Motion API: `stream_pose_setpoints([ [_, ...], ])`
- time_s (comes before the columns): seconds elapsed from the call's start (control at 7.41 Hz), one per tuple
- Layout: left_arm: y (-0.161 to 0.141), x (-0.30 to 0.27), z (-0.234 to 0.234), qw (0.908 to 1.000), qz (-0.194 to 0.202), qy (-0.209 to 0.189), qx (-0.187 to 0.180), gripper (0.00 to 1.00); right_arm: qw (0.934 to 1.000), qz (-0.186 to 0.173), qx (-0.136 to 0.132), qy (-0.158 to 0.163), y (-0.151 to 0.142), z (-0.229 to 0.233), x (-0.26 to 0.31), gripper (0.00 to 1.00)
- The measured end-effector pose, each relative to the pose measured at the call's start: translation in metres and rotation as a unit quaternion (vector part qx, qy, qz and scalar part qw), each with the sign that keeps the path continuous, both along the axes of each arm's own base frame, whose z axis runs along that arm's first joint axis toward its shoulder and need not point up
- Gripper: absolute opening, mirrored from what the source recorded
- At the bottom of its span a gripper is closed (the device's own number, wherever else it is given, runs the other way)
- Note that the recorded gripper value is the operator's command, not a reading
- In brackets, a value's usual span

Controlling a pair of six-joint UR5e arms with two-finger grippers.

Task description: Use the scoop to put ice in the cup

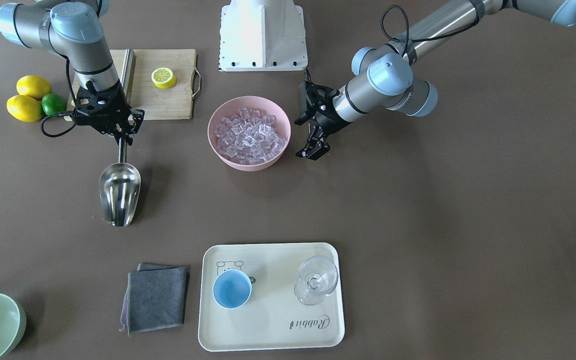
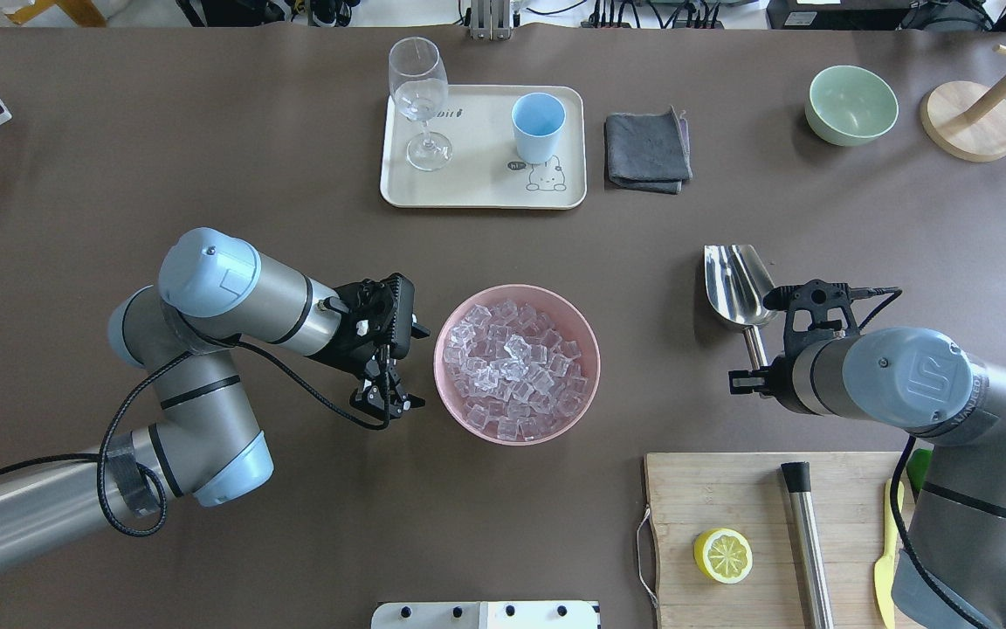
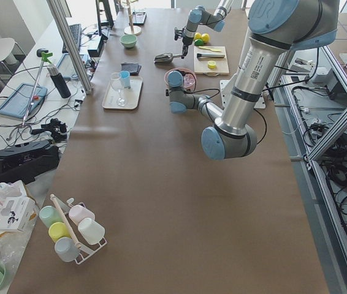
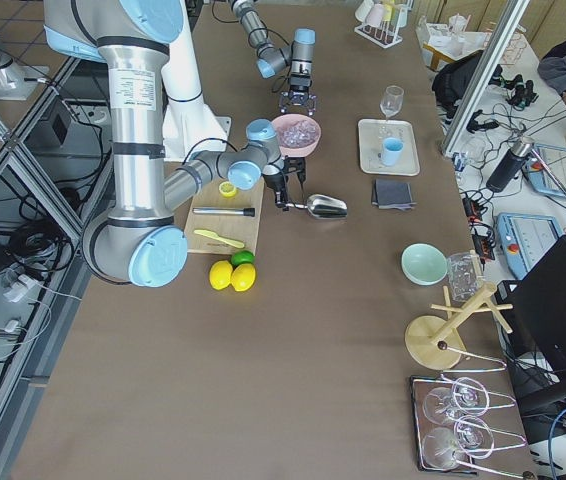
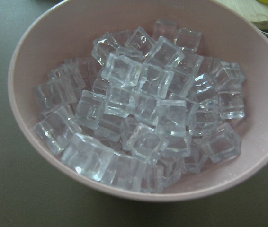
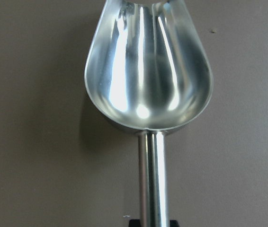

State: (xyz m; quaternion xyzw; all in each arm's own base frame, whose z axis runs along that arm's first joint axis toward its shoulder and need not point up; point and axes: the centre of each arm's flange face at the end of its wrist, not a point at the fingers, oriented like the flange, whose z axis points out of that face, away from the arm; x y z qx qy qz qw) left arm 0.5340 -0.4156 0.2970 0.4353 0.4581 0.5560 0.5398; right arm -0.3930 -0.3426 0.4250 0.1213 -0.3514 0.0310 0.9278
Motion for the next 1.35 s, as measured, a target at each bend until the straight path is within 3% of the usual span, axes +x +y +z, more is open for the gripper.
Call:
stream_pose_setpoints([
  [0.54,0.003,0.003,-0.001,1.0,0.003,0.001,0.0,0.98,0.9991,-0.034,0.025,-0.01,0.015,-0.013,0.024,0.0],
  [0.67,0.004,0.003,-0.001,1.0,0.004,0.0,0.0,0.98,0.997,-0.062,0.047,0.0,0.023,-0.012,0.038,0.0],
  [1.08,0.005,0.004,-0.001,1.0,0.005,0.001,0.0,0.98,0.9844,-0.136,0.108,0.028,0.034,-0.02,0.063,0.0],
  [1.35,0.007,0.005,-0.001,1.0,0.007,0.001,0.0,0.98,0.9781,-0.156,0.135,0.025,0.036,-0.035,0.07,0.0],
])
